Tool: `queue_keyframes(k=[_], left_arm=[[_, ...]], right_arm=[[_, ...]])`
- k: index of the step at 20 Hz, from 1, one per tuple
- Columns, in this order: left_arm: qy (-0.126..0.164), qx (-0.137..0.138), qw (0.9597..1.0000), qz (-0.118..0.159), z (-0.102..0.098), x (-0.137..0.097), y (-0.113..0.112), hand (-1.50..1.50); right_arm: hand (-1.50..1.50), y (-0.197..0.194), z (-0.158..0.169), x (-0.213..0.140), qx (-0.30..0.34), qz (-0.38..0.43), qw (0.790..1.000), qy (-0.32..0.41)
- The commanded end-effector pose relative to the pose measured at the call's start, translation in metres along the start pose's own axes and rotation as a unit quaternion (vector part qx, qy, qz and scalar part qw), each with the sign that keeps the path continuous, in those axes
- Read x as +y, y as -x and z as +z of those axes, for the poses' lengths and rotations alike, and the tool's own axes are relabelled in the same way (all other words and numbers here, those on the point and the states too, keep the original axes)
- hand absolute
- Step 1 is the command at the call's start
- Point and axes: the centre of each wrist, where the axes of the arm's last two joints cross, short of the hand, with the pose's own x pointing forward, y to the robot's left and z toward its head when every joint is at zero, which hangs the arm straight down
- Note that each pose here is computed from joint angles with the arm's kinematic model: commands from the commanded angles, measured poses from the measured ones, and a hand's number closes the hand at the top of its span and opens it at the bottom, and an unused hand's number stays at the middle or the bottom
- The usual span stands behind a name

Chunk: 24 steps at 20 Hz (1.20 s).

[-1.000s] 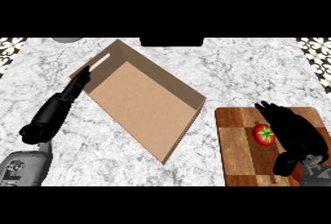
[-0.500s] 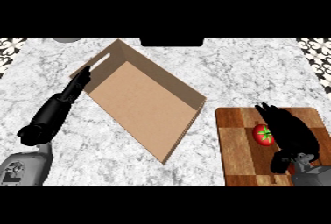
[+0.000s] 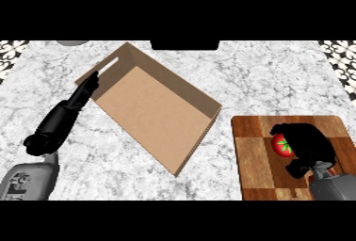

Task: Pick the tomato from the cutting board and place it in the cardboard box

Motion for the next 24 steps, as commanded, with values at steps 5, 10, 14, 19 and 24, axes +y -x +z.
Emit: queue_keyframes(k=[5, 10, 14, 19, 24], left_arm=[[0.001, 0.006, 1.0000, 0.005, 0.008, 0.005, 0.002, 0.00], [0.003, 0.003, 0.9999, 0.013, -0.007, 0.015, 0.004, 0.00], [0.038, -0.027, 0.9989, 0.006, -0.019, -0.009, -0.018, 0.00], [0.074, -0.046, 0.9961, 0.015, -0.030, -0.023, -0.025, 0.00], [0.088, -0.046, 0.9950, 0.011, -0.038, -0.032, -0.029, 0.00]], right_arm=[[1.50, -0.004, -0.002, 0.006, -0.042, 0.036, 0.995, 0.078], [1.50, 0.006, -0.010, 0.001, -0.070, 0.052, 0.988, 0.128], [1.50, -0.197, 0.014, -0.014, -0.229, -0.013, 0.964, 0.135], [1.50, -0.238, 0.026, -0.039, -0.277, -0.007, 0.943, 0.183], [1.50, -0.274, 0.045, -0.070, -0.281, 0.021, 0.923, 0.261]])
